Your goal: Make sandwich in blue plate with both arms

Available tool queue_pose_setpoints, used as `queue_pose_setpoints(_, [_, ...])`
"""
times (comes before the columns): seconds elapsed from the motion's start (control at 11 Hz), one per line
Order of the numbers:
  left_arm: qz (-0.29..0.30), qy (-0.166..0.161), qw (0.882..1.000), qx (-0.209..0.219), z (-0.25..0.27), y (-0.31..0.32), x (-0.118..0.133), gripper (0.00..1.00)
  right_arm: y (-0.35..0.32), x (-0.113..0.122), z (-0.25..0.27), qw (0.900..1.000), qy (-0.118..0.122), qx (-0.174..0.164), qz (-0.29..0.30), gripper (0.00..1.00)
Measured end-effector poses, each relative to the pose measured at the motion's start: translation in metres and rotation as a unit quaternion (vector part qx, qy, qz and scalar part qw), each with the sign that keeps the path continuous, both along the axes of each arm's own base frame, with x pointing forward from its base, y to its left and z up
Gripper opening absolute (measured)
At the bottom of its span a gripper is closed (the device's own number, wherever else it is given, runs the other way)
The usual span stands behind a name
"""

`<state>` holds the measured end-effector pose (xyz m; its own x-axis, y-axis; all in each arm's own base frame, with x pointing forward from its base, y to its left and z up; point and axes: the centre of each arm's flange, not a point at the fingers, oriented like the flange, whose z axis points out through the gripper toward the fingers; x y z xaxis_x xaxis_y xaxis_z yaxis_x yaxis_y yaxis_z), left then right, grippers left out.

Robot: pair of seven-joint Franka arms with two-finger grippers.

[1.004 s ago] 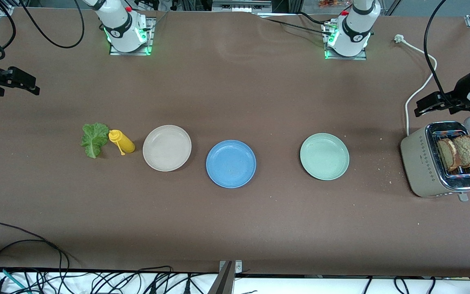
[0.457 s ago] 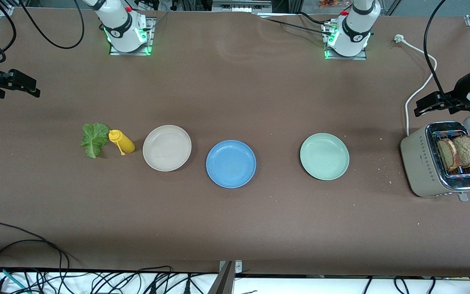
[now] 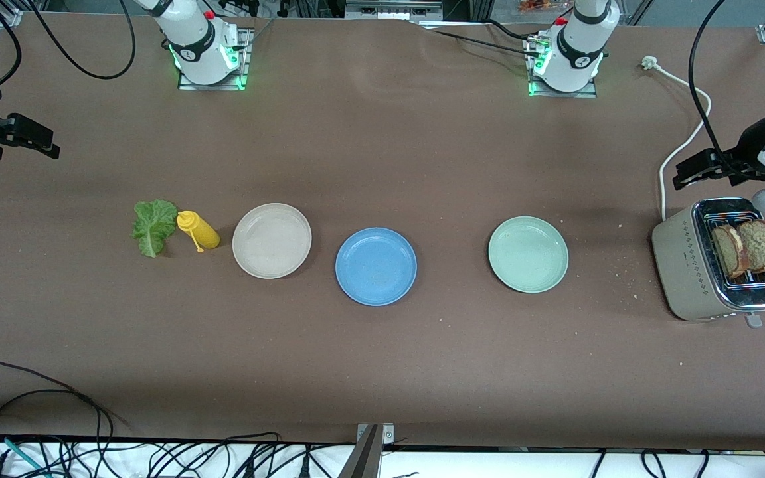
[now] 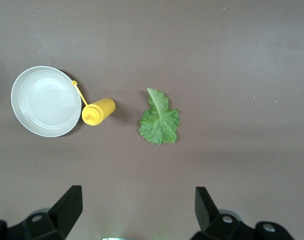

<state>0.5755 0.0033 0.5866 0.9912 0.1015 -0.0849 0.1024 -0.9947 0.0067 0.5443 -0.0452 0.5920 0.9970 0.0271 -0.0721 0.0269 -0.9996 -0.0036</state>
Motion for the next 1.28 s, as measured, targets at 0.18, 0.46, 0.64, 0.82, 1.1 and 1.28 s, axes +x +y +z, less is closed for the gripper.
queue_pose_setpoints(0.18, [0.0, 0.001, 1.0, 0.0, 0.0, 0.0, 0.0, 1.0, -0.001, 0.0, 0.001, 1.0, -0.001, 0.0, -0.001, 1.0])
queue_pose_setpoints(0.46, [0.0, 0.001, 1.0, 0.0, -0.001, 0.0, 0.0, 1.0, 0.008, 0.001, 0.009, 0.999, -0.009, -0.003, -0.035, 1.0])
queue_pose_setpoints(0.64, [-0.001, 0.001, 1.0, 0.0, -0.001, -0.001, 0.0, 1.0, 0.029, 0.002, 0.01, 0.999, -0.01, -0.005, -0.04, 1.0])
queue_pose_setpoints(0.82, [-0.001, 0.001, 1.0, 0.0, -0.001, -0.001, 0.0, 1.0, 0.035, 0.004, 0.007, 0.999, -0.007, -0.005, -0.039, 1.0])
queue_pose_setpoints(1.1, [-0.001, 0.002, 1.0, 0.0, -0.001, -0.001, 0.0, 1.0, 0.036, 0.008, -0.004, 0.999, 0.003, -0.006, -0.035, 1.0])
queue_pose_setpoints(1.28, [-0.001, 0.007, 1.0, 0.0, -0.002, -0.001, -0.001, 1.0, 0.036, 0.009, -0.004, 0.999, 0.003, -0.006, -0.034, 1.0])
